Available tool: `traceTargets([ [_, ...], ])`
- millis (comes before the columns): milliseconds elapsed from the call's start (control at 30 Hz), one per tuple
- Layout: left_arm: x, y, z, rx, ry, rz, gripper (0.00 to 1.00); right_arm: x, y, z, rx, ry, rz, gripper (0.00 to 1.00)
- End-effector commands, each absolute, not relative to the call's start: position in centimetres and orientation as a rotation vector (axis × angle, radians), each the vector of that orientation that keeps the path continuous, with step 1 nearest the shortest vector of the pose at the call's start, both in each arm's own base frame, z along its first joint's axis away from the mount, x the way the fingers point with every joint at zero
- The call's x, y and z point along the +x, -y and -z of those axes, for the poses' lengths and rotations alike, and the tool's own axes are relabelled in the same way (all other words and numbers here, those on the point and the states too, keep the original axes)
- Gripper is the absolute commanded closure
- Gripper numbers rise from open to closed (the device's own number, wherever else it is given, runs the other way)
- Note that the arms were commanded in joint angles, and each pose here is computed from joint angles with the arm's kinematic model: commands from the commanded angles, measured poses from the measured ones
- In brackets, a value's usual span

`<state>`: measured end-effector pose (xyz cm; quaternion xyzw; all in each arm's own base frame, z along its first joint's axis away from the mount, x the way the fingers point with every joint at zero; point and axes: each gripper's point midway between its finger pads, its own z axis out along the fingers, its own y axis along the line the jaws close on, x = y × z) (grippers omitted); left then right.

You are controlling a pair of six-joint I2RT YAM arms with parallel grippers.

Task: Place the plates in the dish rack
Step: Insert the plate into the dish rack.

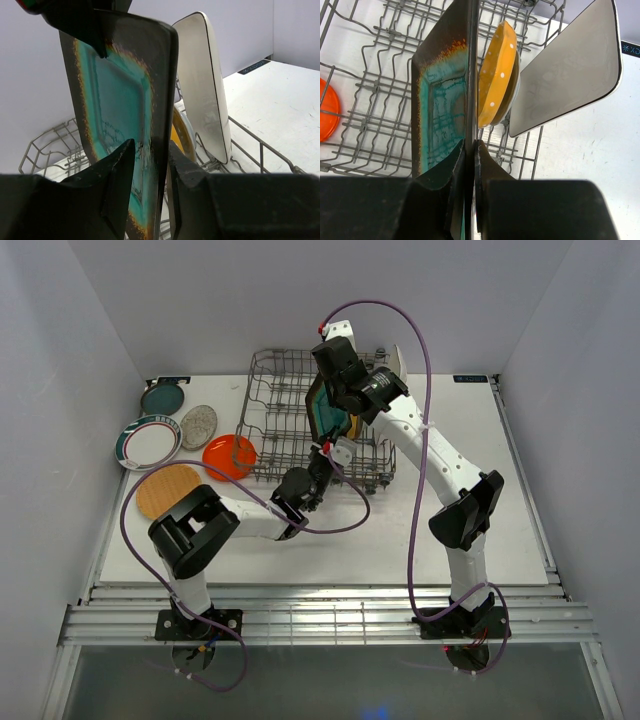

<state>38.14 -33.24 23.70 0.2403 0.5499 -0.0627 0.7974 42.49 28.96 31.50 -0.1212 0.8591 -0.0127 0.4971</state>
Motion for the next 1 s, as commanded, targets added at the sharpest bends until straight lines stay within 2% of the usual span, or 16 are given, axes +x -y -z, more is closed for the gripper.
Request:
traceTargets([
  [0,38.0,33.4,-26.8,0.489,-1.133,0.169,0.61,43.0,-28.7,-39.0,-0.132,-1.887,-0.097,0.92],
  [100,38.2,33.5,-26.8,0.487,-1.138,0.163,0.75,43.0,-28.8,-39.0,-0.135,-1.888,-0.099,0.92],
  [133,38.3,33.4,-26.7,0.486,-1.145,0.159,0.87,43.0,-28.8,-38.8,-0.136,-1.890,-0.096,0.92],
  [200,38.4,33.4,-26.6,0.479,-1.151,0.157,0.98,43.0,-28.8,-38.9,-0.135,-1.889,-0.097,0.92],
  [233,38.5,33.3,-26.7,0.472,-1.154,0.154,1.00,43.0,-28.8,-38.9,-0.135,-1.889,-0.097,0.92],
  [600,37.8,32.3,-27.3,0.428,-1.127,0.170,1.00,42.9,-28.9,-38.9,-0.142,-1.888,-0.098,0.91],
  [633,37.7,32.1,-27.5,0.419,-1.120,0.168,1.00,42.9,-28.8,-39.0,-0.141,-1.888,-0.097,0.89],
  [767,37.8,31.2,-27.6,0.375,-1.105,0.146,1.00,42.8,-28.8,-38.9,-0.141,-1.891,-0.100,0.61],
  [967,37.9,30.2,-28.0,0.311,-1.078,0.121,1.00,42.8,-28.5,-38.7,-0.135,-1.894,-0.088,0.53],
])
